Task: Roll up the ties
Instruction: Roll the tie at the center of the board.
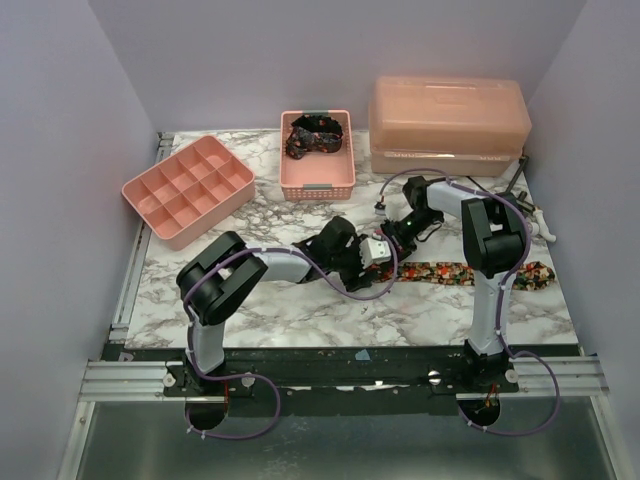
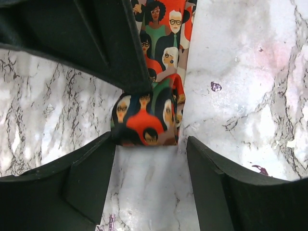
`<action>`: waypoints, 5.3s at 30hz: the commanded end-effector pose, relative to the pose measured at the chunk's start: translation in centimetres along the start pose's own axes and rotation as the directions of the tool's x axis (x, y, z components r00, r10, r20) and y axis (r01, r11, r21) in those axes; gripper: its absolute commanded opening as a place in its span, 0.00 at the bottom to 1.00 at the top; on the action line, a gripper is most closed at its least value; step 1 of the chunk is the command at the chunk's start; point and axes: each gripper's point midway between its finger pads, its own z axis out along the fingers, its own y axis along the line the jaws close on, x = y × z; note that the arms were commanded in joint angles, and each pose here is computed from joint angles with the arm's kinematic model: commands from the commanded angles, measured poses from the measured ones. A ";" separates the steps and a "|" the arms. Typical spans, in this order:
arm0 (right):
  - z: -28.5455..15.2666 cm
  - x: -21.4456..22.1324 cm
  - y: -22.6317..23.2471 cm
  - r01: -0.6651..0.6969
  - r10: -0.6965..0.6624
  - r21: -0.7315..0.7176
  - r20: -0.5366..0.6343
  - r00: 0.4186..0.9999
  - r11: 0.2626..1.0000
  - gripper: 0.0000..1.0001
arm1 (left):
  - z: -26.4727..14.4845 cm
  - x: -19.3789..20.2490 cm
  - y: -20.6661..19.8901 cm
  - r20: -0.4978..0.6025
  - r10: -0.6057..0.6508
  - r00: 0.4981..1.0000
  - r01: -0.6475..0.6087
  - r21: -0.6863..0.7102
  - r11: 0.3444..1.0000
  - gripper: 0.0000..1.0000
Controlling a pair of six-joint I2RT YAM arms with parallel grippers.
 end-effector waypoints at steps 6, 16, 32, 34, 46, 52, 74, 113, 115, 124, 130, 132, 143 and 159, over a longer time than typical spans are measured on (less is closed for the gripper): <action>1.4 0.3 -4.5 0.063 -0.062 0.146 -0.017 0.998 0.987 0.01 | 0.2 2.4 -2.3 0.031 -0.088 0.996 0.085 0.099 0.991 0.67; 1.7 0.1 -4.3 0.060 -0.059 0.128 -0.010 0.998 0.990 0.01 | 2.1 -0.7 -1.1 0.087 -0.276 0.957 0.266 0.104 0.958 0.70; -5.2 -0.2 0.5 -0.046 0.050 -0.087 0.044 0.998 0.995 0.41 | -0.4 5.6 -1.4 -0.112 -0.025 0.993 0.026 0.009 1.000 0.23; -5.3 0.7 2.1 -0.072 0.078 -0.158 0.032 0.996 0.985 0.45 | -0.5 6.0 -1.4 -0.136 0.027 0.990 -0.026 0.007 1.000 0.24; -2.4 3.7 -2.5 -0.167 0.168 0.009 -0.047 0.985 0.986 0.21 | -0.7 4.7 -1.7 -0.149 0.093 0.984 -0.089 0.030 0.996 0.25; -1.2 3.3 -6.8 -0.110 0.120 0.128 -0.075 0.990 0.986 0.19 | -2.2 1.3 -2.9 -0.103 0.092 0.990 -0.078 0.131 0.988 0.26; -1.3 -0.1 4.5 -0.082 0.090 -0.214 0.030 0.995 0.973 0.49 | -0.8 7.8 -2.8 -0.352 -0.107 0.930 0.138 0.064 0.988 0.32; 4.1 2.3 -6.8 -0.107 0.131 0.205 -0.105 0.986 0.973 0.01 | 0.2 -2.2 -0.2 0.303 -0.055 0.951 0.044 0.041 0.998 0.68; 4.1 1.9 -6.6 -0.107 0.129 0.197 -0.100 0.987 0.975 0.01 | 1.0 -2.0 -0.4 0.284 -0.041 0.958 0.028 0.051 0.998 0.54; 0.1 0.0 -0.1 -0.022 0.022 0.054 -0.014 1.000 0.998 0.43 | 0.5 4.9 0.3 -0.059 -0.076 0.995 0.072 -0.070 0.995 0.25; -1.2 0.1 3.7 -0.010 0.012 -0.066 0.030 0.999 0.998 0.51 | -0.5 6.9 -0.5 -0.182 -0.072 0.981 0.059 -0.074 0.995 0.35; -1.0 0.0 4.4 -0.027 0.030 -0.117 0.031 0.999 0.993 0.51 | -0.5 6.6 -0.5 -0.190 -0.074 0.979 0.061 -0.071 0.996 0.37; 1.3 -0.3 0.5 -0.037 0.036 -0.035 -0.015 0.999 0.999 0.01 | -0.2 5.3 -0.8 -0.196 -0.052 0.979 0.052 -0.007 0.999 0.45; 2.8 1.2 -4.1 -0.186 0.178 -0.090 -0.095 0.979 0.978 0.01 | 1.3 -1.9 0.7 0.186 0.016 0.982 -0.034 0.091 0.995 0.66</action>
